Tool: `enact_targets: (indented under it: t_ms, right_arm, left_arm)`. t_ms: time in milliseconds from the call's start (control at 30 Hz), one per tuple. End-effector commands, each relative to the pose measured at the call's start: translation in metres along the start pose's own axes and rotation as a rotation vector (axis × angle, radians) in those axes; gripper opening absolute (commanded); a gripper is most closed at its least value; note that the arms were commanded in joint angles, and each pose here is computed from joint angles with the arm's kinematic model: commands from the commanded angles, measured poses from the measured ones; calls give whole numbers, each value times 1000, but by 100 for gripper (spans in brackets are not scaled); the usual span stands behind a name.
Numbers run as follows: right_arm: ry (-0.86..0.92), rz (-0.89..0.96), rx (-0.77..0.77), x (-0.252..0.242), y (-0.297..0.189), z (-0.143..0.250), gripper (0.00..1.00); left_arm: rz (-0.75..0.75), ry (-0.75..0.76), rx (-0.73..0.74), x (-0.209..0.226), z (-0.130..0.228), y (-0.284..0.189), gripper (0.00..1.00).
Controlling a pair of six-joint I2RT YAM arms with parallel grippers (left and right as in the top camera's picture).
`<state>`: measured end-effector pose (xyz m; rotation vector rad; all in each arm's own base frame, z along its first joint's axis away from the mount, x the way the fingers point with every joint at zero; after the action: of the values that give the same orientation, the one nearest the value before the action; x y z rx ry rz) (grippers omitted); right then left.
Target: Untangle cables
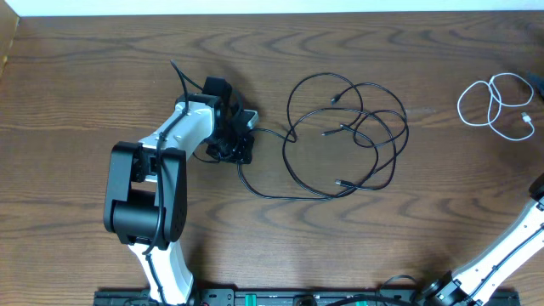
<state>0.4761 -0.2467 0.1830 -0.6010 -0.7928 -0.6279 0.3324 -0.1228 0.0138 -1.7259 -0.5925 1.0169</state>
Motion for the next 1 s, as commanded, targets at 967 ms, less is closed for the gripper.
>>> enact_targets:
  t_ms: [967]
  right_arm:
    - [-953,1354,-360,-91,77,-36,99]
  left_arm:
    - [5,-4,-22,-1,-4,-3,8]
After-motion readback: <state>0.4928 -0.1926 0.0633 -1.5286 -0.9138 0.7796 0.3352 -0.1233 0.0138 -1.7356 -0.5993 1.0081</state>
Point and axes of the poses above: each gripper's point midway between its finger pads, its own y axis out along the fingers, its own x axis along the line the jaws close on, z = x × y, the point moved 1 cm from there along -y, back along the fingers, and after that the axes turned 13 degrees about y, right-handed, at the moved point
